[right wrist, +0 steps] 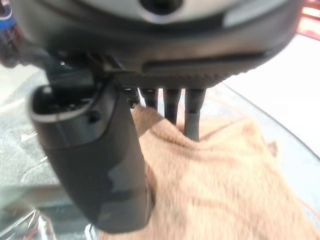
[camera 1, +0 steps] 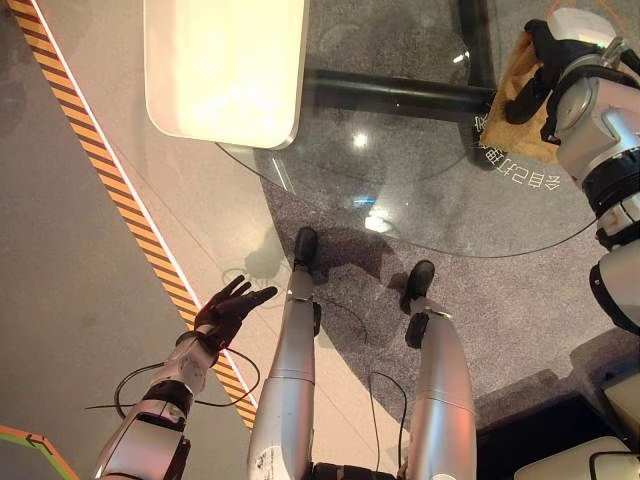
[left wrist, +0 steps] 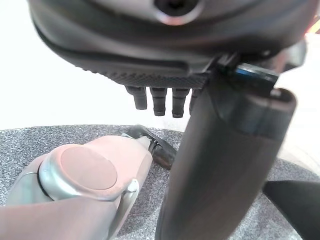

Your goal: Wipe the table with a cloth and put it in the basket.

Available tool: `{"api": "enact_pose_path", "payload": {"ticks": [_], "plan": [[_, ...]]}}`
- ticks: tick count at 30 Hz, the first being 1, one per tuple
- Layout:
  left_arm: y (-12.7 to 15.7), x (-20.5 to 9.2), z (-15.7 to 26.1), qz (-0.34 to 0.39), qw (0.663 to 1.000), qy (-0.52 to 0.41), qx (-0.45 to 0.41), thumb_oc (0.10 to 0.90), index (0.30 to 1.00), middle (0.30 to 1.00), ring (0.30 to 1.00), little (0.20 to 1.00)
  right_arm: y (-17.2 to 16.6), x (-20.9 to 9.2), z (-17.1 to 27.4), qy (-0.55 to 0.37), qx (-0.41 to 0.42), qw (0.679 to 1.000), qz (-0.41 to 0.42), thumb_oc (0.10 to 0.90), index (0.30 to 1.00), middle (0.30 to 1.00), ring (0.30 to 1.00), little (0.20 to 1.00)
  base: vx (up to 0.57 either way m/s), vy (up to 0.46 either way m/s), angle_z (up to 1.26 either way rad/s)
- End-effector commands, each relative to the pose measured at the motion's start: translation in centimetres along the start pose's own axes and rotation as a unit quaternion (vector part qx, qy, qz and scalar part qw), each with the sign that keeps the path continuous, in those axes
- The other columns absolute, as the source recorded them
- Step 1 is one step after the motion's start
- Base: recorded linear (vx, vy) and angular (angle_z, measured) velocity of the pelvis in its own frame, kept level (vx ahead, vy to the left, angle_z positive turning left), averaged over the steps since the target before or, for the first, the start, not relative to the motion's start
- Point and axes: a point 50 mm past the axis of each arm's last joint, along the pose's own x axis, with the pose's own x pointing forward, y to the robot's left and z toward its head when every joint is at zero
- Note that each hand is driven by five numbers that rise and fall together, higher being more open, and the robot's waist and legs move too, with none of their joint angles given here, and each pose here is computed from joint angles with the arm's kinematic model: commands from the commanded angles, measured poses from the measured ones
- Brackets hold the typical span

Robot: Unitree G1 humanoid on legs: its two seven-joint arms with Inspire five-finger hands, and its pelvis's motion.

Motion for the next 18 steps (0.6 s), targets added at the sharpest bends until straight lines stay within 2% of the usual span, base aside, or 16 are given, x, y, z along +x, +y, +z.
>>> {"api": "enact_pose_path", "payload": {"ticks": [1,18], "plan": [[3.06,-1.47,-0.94,0.033,0.999,0.012,0.008,0.8,0.9,0.9,0.9,0.9,-2.26,-0.01,-2.76,0.045,-0.045,0.998,-0.029,0.1,0.3,0.3,0.3,0.2,0.0,0.0,0.0],[2.77,-1.35,-0.98,0.028,1.0,0.01,0.006,0.8,0.9,0.9,0.9,0.9,-1.93,0.0,-2.57,0.044,-0.049,0.997,-0.026,0.1,0.3,0.3,0.3,0.2,0.0,0.0,0.0]]}}
